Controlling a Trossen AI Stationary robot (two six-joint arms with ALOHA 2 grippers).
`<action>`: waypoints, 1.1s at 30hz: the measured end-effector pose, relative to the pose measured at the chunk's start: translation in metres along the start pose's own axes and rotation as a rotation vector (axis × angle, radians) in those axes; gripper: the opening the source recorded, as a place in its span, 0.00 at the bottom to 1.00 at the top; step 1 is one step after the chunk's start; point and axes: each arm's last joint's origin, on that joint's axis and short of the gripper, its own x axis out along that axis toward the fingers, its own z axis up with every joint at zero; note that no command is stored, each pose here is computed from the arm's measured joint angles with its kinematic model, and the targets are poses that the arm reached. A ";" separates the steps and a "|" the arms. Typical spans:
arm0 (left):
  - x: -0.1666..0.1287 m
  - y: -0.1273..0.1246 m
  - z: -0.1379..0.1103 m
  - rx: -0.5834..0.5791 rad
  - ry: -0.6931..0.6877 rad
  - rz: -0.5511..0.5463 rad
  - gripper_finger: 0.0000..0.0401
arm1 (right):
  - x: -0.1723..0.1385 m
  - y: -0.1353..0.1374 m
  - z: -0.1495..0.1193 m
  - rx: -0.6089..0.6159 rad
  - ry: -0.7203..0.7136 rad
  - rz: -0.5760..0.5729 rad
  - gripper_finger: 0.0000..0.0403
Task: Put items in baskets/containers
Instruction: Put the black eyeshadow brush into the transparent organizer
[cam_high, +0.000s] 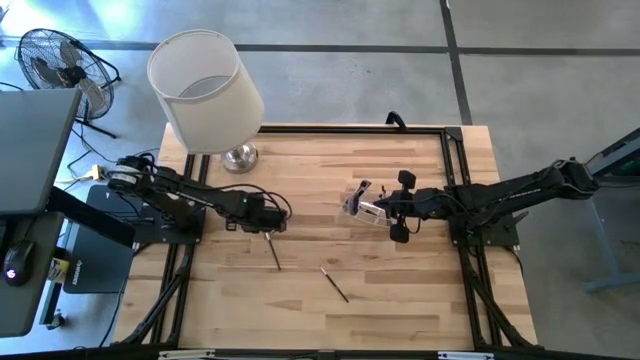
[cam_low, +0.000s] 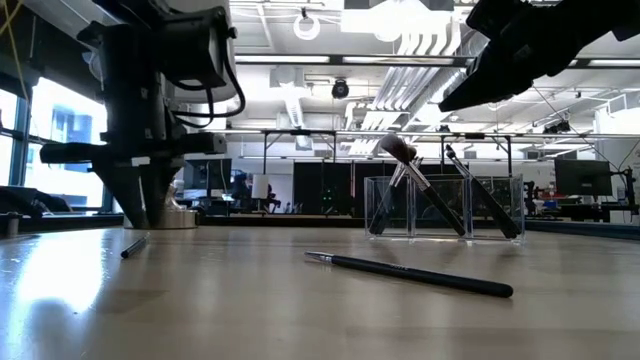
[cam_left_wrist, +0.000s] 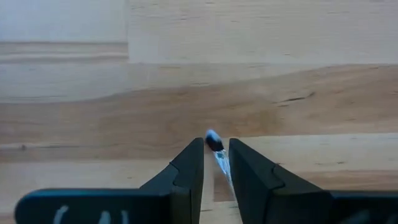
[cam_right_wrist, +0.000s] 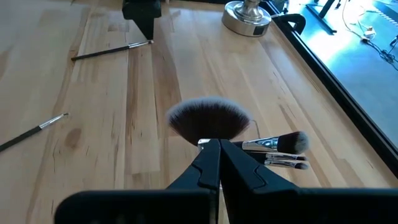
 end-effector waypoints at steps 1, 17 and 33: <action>0.000 0.000 0.001 0.000 -0.002 0.005 0.18 | 0.000 0.000 0.000 0.000 0.000 0.000 0.00; 0.007 -0.001 0.005 0.006 0.000 0.028 0.18 | 0.000 0.000 0.000 -0.003 0.000 0.000 0.00; 0.023 -0.007 0.001 0.002 0.025 0.053 0.18 | 0.000 0.000 -0.001 -0.006 0.006 0.001 0.00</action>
